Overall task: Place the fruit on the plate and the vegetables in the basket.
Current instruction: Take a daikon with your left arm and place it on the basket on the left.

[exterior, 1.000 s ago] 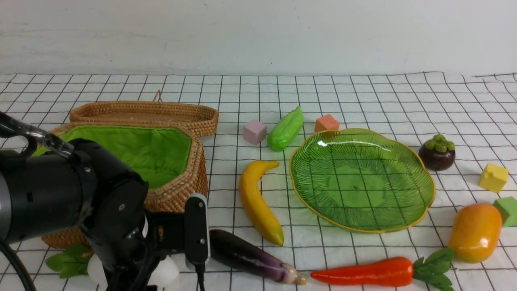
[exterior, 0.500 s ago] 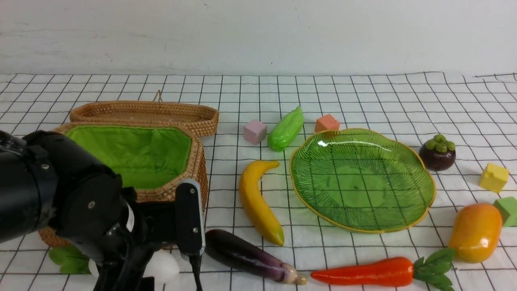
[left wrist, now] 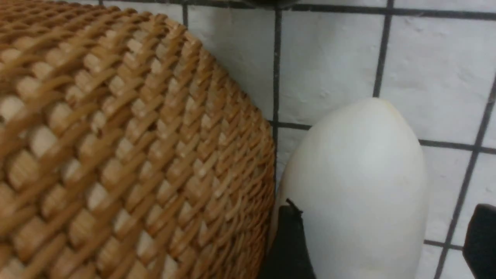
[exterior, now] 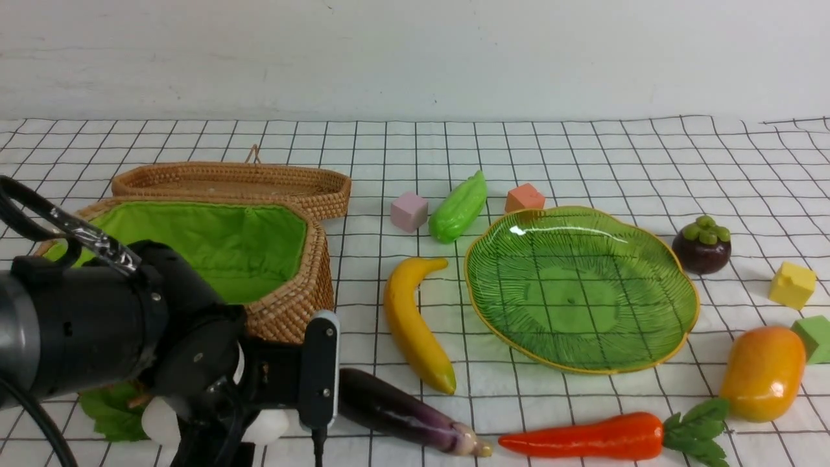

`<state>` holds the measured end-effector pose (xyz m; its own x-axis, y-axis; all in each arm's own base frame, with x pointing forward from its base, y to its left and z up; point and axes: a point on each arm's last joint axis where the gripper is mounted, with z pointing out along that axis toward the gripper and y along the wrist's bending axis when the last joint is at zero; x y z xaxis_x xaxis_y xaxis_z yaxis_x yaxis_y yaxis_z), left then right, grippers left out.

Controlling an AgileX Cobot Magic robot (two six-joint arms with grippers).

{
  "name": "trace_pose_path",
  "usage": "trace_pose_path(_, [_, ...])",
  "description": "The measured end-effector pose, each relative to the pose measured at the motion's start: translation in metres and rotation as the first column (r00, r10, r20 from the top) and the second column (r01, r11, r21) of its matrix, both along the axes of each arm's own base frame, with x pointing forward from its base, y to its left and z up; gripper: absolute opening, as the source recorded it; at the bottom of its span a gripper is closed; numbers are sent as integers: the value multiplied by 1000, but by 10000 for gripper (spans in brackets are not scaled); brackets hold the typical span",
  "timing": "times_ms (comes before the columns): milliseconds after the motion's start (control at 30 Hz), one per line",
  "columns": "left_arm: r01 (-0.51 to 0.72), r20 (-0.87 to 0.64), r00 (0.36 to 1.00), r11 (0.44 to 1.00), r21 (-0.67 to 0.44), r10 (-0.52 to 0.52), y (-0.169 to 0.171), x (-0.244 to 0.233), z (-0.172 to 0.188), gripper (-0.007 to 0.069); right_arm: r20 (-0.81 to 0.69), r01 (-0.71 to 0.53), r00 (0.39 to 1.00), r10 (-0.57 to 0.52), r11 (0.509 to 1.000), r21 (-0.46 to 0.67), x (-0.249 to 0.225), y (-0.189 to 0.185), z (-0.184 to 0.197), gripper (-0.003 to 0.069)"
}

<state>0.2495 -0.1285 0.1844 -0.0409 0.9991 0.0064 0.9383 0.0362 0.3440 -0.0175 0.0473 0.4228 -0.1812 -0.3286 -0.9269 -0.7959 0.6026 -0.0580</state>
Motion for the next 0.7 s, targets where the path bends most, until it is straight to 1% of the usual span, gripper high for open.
trace_pose_path(200, [-55, -115, 992, 998, 17, 57, 2, -9, -13, 515, 0, -1, 1000, 1, 1000, 1, 0, 0, 0, 78])
trace_pose_path(467, [-18, -151, 988, 999, 47, 25, 7, -17, -22, 503, -1, -3, 1000, 3, 1000, 3, 0, 0, 0, 85])
trace_pose_path(533, [-16, -150, 988, 999, 51, 23, 7, -17, -22, 487, -2, -5, 1000, 5, 1000, 6, 0, 0, 0, 88])
trace_pose_path(633, [-42, -147, 988, 998, 46, 48, 7, -17, -22, 478, -2, -8, 1000, 8, 1000, 8, -1, 1, 0, 88])
trace_pose_path(700, [-101, -143, 984, 994, 36, 106, 7, -17, -22, 478, -2, -8, 1000, 8, 1000, 8, -1, 1, 0, 88])
